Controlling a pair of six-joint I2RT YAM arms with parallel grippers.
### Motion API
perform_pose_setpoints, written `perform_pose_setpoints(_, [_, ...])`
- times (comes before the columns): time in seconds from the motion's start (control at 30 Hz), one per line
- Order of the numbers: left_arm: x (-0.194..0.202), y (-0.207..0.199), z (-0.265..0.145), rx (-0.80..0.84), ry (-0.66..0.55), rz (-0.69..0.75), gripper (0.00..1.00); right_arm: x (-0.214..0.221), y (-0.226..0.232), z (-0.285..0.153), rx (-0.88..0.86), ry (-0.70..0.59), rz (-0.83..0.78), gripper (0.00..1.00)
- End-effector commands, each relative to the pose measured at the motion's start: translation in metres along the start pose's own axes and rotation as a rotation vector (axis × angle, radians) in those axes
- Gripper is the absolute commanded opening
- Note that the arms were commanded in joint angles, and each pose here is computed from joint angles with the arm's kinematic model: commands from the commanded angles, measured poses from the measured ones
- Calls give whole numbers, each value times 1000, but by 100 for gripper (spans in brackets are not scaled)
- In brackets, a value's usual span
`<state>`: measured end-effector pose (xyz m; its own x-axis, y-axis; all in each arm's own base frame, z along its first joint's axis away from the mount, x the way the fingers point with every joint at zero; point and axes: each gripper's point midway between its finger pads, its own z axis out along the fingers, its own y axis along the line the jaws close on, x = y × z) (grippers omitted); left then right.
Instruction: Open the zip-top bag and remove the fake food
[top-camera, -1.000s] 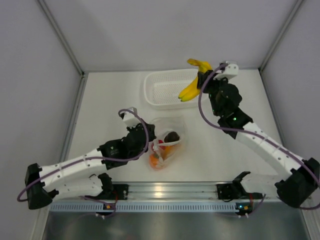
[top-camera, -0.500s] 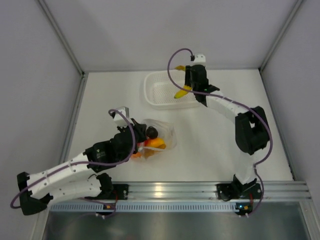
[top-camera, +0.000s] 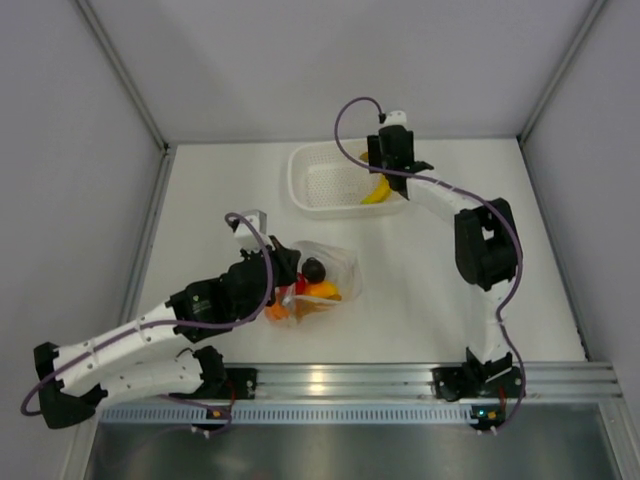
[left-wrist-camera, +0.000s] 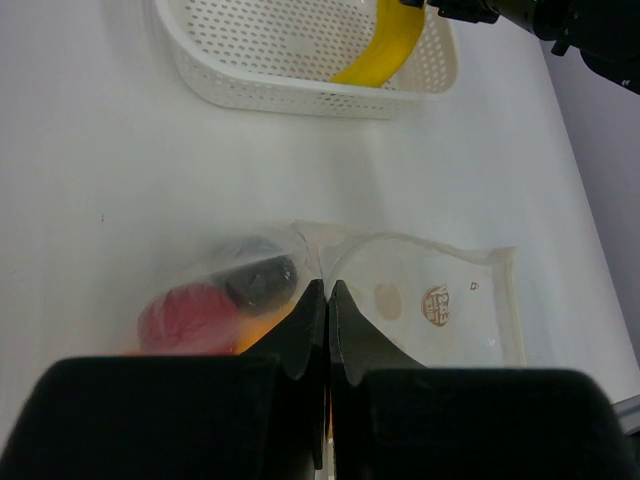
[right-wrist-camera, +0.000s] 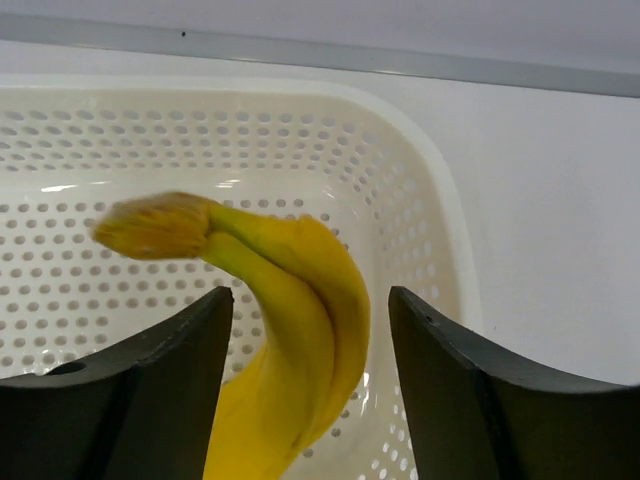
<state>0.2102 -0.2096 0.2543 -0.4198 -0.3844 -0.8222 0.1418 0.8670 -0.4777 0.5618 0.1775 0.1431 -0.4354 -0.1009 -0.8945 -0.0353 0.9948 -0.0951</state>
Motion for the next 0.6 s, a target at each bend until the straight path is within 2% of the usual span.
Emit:
perform_pose_setpoints(0.0, [-16, -23, -1, 52, -7, -12, 0, -54, -6, -18, -18, -100, 17, 67])
perform_pose_setpoints(0.1, [-18, -32, 1, 64, 1, -14, 0, -60, -6, -27, -37, -101, 0, 74])
perform_pose_setpoints(0.2, [-16, -38, 6, 60, 12, -17, 0, -64, -13, -37, -23, -78, -22, 73])
perform_pose_setpoints(0.3, [-17, -46, 11, 55, 15, -32, 0, -80, -15, -64, -51, -101, 33, 74])
perform_pose_setpoints(0.43, [-22, -51, 17, 26, -5, -72, 0, -83, -4, -118, -211, -139, 140, 73])
perform_pose_setpoints(0.57, [-24, -53, 24, -7, -26, -137, 0, -78, 17, -167, -439, -130, 230, 66])
